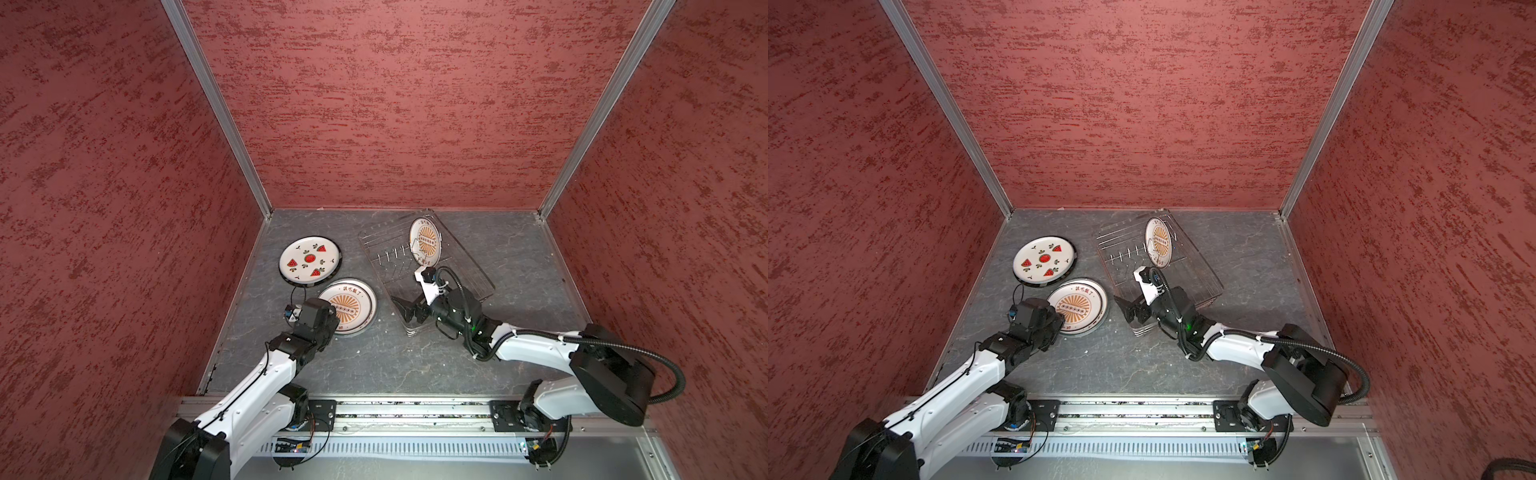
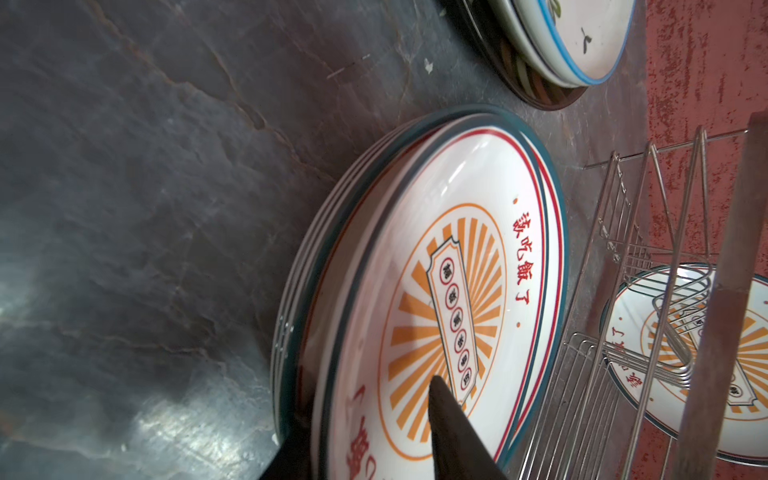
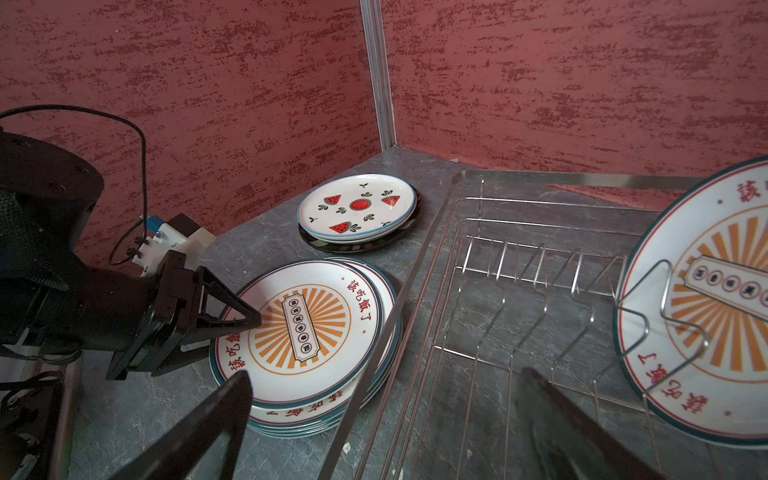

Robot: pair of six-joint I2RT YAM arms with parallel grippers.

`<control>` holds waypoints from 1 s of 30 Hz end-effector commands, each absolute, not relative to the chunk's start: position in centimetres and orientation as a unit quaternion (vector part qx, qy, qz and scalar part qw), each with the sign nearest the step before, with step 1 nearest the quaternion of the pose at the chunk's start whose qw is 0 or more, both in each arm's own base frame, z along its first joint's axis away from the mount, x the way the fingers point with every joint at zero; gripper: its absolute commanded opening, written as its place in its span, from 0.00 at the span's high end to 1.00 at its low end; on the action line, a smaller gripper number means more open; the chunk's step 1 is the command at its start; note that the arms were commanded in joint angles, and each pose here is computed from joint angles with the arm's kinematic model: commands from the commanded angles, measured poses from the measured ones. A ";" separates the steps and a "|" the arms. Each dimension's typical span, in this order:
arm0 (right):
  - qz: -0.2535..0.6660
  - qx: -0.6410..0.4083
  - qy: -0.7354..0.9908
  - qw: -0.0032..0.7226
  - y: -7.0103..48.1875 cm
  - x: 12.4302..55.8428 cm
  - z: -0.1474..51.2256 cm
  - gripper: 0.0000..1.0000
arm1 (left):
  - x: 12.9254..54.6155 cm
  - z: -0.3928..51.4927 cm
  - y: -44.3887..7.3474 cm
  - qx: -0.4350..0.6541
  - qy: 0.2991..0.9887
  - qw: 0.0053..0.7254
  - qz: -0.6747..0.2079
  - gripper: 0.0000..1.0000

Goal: Unload the plates from the dish rack
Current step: 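Lower the plate flat onto the sunburst stack with the left gripper, then open the left gripper to release the plate on the stack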

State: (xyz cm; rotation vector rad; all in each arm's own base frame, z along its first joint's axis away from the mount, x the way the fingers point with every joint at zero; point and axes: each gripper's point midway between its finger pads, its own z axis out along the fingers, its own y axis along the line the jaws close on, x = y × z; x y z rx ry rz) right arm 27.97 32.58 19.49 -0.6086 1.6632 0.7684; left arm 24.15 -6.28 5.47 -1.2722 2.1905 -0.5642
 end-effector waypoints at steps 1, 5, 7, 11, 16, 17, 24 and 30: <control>0.321 -0.254 0.697 0.589 32.6 28.3 20.7 0.01 | 24.6 6.3 -5.4 -0.472 0.812 0.287 -0.187 0.61; 0.320 -0.253 0.697 0.590 32.4 28.2 20.7 0.01 | 24.6 6.0 -5.4 -0.469 0.814 0.290 -0.183 0.61; 0.317 -0.251 0.696 0.593 32.2 28.2 20.8 0.01 | 24.4 5.8 -5.2 -0.470 0.817 0.287 -0.173 0.60; 0.318 -0.250 0.696 0.594 32.1 28.2 20.8 0.01 | 24.2 5.8 -4.9 -0.473 0.814 0.292 -0.170 0.60; 0.318 -0.250 0.695 0.594 32.2 28.2 20.8 0.01 | 23.8 6.5 -4.2 -0.476 0.806 0.308 -0.169 0.60; 0.318 -0.249 0.696 0.594 32.2 28.2 20.8 0.01 | 23.9 6.8 -4.2 -0.475 0.805 0.311 -0.172 0.60; 0.321 -0.245 0.691 0.600 32.1 28.2 21.1 0.01 | 23.7 8.0 -3.7 -0.470 0.801 0.331 -0.169 0.58; 0.332 -0.210 0.684 0.615 31.0 28.3 21.9 0.01 | 24.8 9.7 -4.4 -0.434 0.799 0.365 -0.200 0.48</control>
